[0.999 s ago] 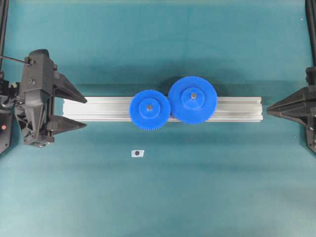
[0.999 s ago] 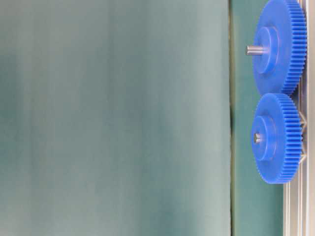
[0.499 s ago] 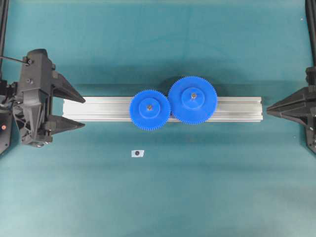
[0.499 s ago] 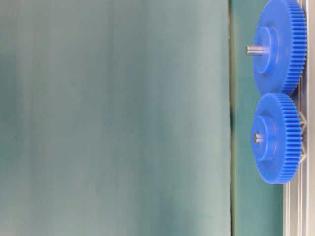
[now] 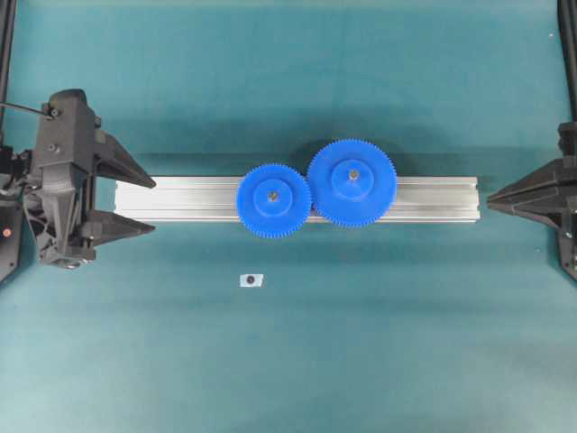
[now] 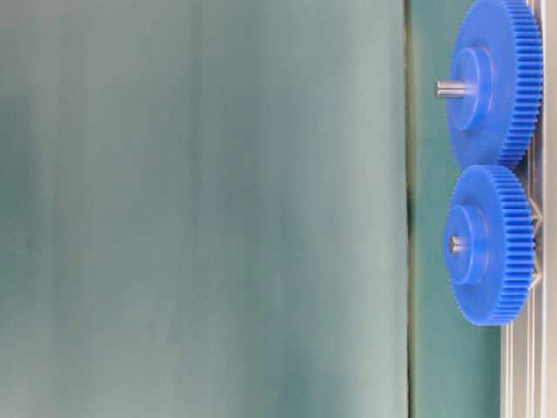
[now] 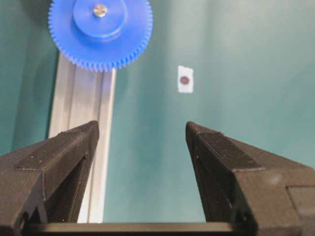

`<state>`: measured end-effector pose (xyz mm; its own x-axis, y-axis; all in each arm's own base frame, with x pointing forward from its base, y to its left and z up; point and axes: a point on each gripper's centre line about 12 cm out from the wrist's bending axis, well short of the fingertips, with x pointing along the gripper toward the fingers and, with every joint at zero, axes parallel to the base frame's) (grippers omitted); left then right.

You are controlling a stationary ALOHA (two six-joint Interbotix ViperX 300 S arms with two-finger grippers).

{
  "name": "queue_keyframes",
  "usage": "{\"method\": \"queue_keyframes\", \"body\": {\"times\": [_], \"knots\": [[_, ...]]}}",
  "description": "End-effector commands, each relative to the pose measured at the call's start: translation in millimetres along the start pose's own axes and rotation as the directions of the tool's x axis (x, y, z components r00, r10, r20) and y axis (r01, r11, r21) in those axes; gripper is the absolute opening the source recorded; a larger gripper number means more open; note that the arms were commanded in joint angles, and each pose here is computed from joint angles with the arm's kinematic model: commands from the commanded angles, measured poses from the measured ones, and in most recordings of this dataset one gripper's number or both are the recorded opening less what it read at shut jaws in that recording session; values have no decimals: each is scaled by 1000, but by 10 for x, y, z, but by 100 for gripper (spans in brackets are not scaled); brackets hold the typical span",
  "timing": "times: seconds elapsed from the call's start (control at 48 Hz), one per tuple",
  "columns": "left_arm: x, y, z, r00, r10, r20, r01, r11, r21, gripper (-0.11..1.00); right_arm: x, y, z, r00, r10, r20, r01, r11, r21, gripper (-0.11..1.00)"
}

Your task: Find the location of the shaft and insert the small gear.

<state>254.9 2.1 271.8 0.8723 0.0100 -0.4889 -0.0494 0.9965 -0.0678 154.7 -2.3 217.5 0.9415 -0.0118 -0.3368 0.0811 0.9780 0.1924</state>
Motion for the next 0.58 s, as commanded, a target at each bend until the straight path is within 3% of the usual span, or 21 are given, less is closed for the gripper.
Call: {"method": "queue_keyframes", "body": {"times": [0.0,0.562], "knots": [[-28,-11,103,1000,-3,31,3,1000,2,70,5,6,41,1000,1,12,-1,1000,11,8],[-20,-8,66,1000,-2,21,2,1000,2,70,5,2,28,1000,2,20,-2,1000,10,8]]}}
